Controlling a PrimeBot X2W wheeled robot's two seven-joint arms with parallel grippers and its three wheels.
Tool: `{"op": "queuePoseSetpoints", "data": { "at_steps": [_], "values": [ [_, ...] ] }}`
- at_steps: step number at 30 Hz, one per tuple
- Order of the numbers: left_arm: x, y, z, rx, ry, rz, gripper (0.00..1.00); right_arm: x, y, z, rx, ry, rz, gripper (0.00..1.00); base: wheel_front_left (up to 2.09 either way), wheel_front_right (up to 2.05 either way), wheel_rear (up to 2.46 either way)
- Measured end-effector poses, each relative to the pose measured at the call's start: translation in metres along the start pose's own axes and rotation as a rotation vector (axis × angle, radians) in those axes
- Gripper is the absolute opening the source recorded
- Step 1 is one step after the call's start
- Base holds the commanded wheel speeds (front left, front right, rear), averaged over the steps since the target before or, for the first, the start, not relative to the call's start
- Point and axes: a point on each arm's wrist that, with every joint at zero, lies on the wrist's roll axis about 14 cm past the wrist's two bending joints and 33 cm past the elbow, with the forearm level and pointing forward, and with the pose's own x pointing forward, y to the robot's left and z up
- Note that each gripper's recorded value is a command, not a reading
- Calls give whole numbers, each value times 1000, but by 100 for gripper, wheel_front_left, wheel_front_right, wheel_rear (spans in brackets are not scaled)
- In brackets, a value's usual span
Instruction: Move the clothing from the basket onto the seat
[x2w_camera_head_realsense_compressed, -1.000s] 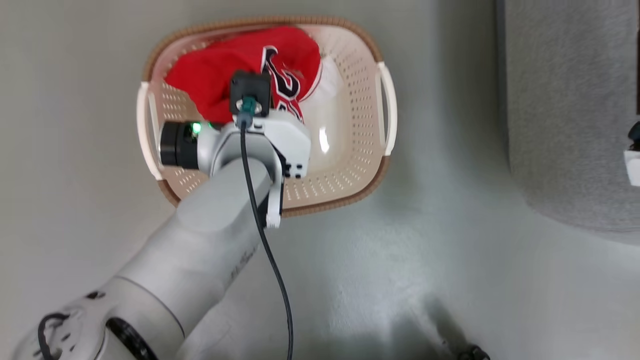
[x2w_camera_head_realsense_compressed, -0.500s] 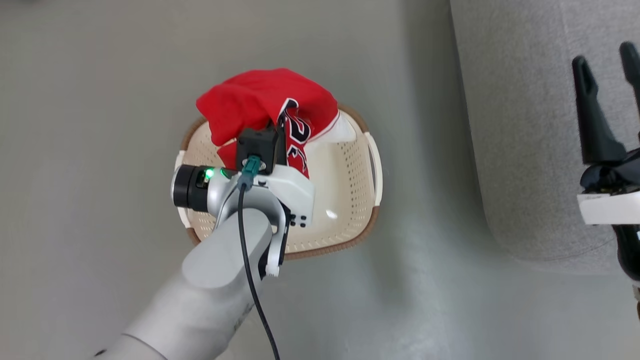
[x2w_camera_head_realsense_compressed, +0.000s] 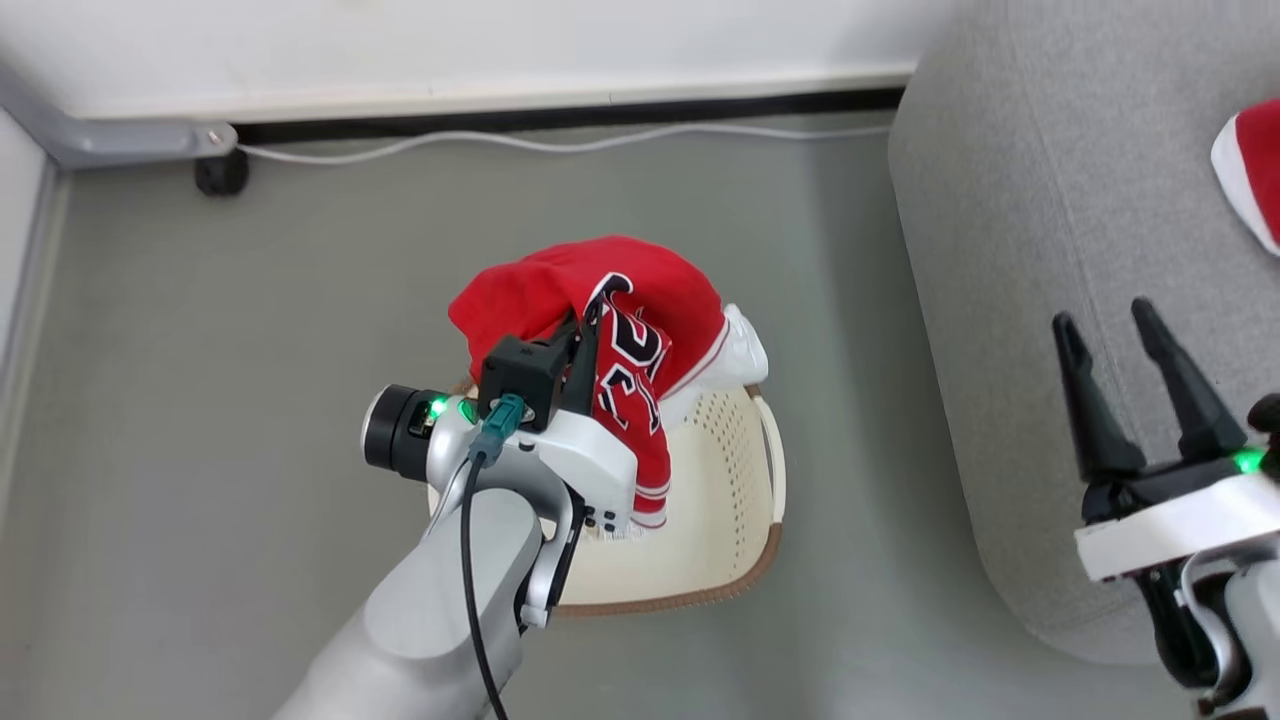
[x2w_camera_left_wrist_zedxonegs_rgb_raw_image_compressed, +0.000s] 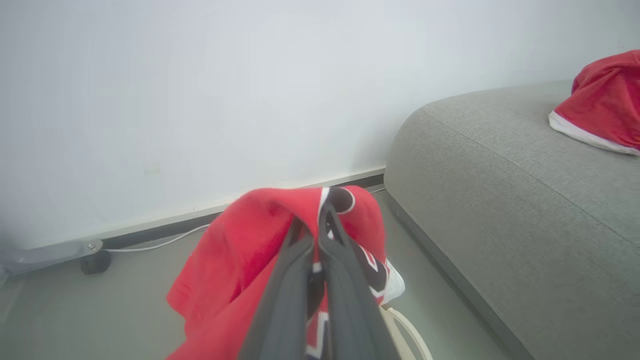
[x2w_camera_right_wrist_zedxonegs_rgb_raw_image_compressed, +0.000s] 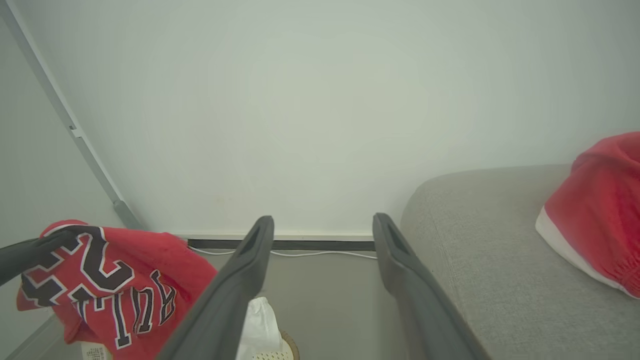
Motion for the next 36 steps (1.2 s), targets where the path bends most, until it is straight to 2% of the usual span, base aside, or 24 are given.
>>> {"op": "queuePoseSetpoints", "data": {
  "at_steps": [10, 21, 31, 36],
  "values": [
    [-39, -7, 70, 56, -186, -56, 0, -30, 34, -2, 5, 2, 23, 100, 0, 0, 0],
    [-72, -7, 128, 107, -349, -90, 0, -43, 60, 1, 8, -12, 60, 100, 0, 0, 0],
    [-76, -18, 150, 118, -405, -131, 0, -44, 59, -3, 10, 0, 59, 100, 0, 0, 0],
    [-75, -21, 149, 118, -400, -145, 0, -43, 72, -9, -23, 32, 133, 100, 0, 0, 0]
  ]
}}
